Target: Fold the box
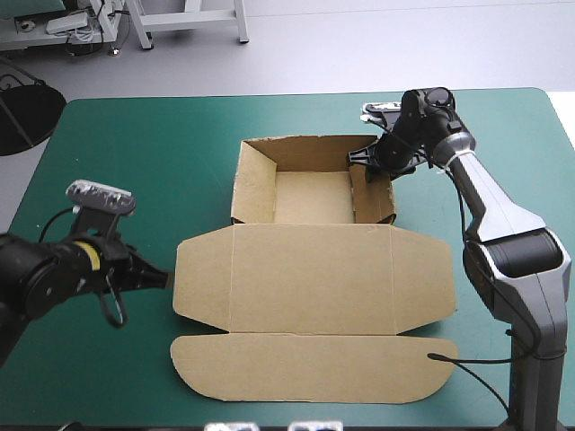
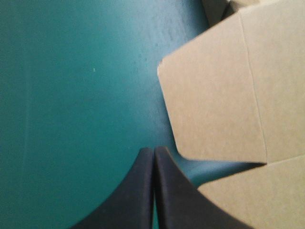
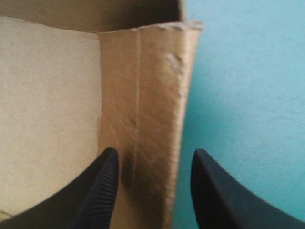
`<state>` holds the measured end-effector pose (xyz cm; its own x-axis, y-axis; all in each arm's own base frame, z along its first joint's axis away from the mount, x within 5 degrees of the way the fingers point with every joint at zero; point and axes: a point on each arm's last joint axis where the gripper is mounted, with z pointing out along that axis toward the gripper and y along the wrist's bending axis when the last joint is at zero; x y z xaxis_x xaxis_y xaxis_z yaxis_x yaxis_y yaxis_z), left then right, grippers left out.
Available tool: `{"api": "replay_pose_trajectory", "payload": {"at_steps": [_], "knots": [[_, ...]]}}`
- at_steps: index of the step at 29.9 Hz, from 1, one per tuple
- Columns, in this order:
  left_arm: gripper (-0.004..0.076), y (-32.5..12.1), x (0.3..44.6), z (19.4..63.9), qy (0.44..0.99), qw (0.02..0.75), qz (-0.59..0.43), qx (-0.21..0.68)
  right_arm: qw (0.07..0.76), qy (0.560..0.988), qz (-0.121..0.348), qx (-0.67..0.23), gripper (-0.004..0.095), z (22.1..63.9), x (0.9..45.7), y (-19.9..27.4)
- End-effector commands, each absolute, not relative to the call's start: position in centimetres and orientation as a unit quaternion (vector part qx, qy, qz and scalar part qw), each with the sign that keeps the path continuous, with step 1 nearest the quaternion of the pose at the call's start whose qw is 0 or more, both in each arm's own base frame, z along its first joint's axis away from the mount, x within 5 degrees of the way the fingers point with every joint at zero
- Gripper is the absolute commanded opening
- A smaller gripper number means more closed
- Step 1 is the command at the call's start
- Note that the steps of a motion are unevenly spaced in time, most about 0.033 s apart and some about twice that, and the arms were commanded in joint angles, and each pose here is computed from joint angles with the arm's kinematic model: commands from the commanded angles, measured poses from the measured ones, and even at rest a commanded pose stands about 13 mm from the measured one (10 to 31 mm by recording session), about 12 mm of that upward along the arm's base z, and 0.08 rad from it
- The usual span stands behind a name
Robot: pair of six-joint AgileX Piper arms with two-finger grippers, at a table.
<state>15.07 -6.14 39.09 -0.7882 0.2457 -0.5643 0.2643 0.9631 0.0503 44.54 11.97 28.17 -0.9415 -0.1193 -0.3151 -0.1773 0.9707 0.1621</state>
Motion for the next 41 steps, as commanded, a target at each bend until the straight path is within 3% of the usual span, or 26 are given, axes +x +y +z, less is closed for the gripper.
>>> {"api": "replay_pose_trajectory", "payload": {"at_steps": [1,3,5,13,20,27,33,38,41], "knots": [[-0.0009,-4.4,11.9,37.5,0.950,0.297,-0.021,0.098,0.183,0.971,0.125,-0.087,0.0228,31.2,43.7,12.0],[-0.0009,-3.7,10.3,36.4,0.951,0.297,-0.030,0.086,0.183,0.972,0.123,-0.087,0.0067,31.1,43.8,12.0],[-0.0009,-3.0,8.7,35.6,0.949,0.300,-0.039,0.084,0.185,0.972,0.119,-0.083,-0.0016,31.2,43.7,11.9],[-0.0009,-0.9,4.9,34.5,0.934,0.347,-0.071,0.039,0.244,0.966,-0.007,-0.083,-0.0017,34.9,42.7,8.4],[-0.0009,-0.6,4.1,34.6,0.929,0.360,-0.082,0.038,0.275,0.961,-0.024,0.009,-0.0016,38.3,40.9,0.5],[-0.0009,-0.6,4.1,34.6,0.928,0.363,-0.079,0.038,0.173,0.969,-0.097,0.144,-0.0017,34.3,35.7,-11.3],[-0.0009,-0.6,4.2,34.7,0.927,0.365,-0.077,0.039,0.120,0.959,-0.102,0.236,-0.0017,31.8,32.1,-17.3],[-0.0009,-0.6,4.2,34.7,0.927,0.365,-0.077,0.039,0.106,0.961,-0.136,0.215,0.0042,31.8,31.4,-18.5],[-0.0009,-0.5,4.1,34.6,0.928,0.363,-0.076,0.039,0.107,0.962,-0.129,0.217,0.0246,31.8,31.4,-18.4]]}}
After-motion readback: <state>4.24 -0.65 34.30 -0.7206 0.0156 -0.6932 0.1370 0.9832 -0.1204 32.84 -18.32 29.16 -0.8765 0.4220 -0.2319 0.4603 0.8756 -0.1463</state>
